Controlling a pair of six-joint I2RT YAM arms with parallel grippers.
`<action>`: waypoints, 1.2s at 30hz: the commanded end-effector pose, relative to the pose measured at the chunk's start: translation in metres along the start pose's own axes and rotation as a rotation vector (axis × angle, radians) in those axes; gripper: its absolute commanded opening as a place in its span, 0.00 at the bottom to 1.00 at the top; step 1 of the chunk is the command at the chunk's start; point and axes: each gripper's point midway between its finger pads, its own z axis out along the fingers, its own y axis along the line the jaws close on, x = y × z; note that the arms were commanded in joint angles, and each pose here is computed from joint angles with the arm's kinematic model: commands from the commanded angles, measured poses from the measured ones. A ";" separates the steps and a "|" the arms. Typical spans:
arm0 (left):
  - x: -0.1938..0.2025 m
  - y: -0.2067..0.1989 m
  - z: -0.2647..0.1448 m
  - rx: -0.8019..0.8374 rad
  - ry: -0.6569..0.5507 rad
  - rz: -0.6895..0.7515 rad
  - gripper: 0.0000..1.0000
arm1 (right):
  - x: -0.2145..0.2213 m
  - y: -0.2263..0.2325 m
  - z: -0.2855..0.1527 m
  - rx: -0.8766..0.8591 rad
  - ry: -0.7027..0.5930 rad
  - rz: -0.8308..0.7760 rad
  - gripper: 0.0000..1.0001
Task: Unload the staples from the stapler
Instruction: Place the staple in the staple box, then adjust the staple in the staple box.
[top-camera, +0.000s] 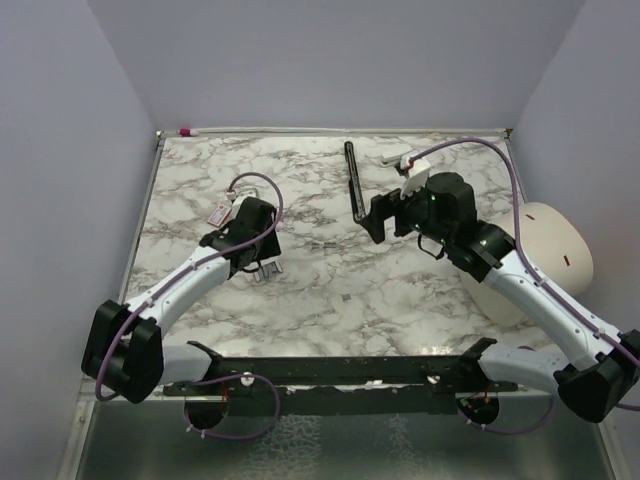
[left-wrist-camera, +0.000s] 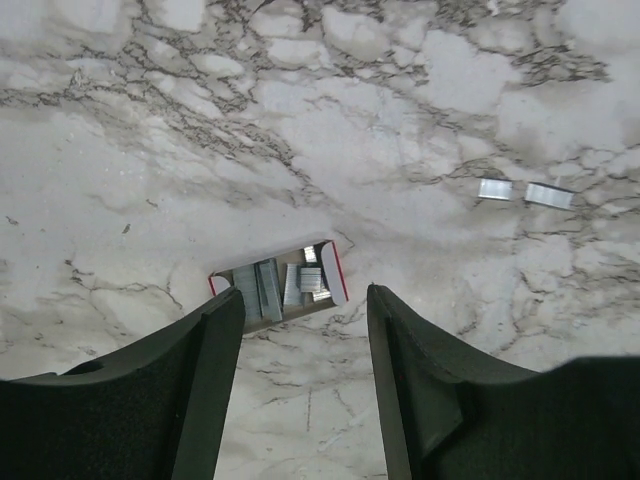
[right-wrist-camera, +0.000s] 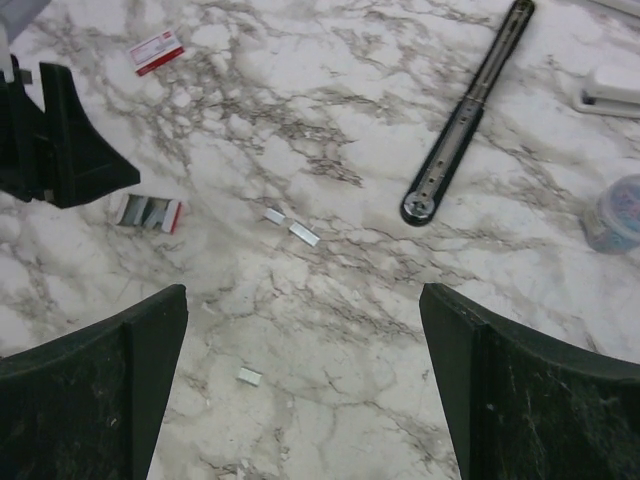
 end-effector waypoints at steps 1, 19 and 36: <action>-0.034 -0.009 -0.027 0.115 -0.061 -0.006 0.56 | 0.017 0.047 0.019 -0.271 0.072 0.015 1.00; 0.036 0.084 0.011 0.103 0.184 -0.498 0.36 | 0.106 0.223 0.141 -0.714 0.428 0.295 0.53; 0.064 0.074 0.027 0.169 0.279 -0.524 0.23 | 0.168 0.219 0.208 -0.509 0.572 0.280 0.27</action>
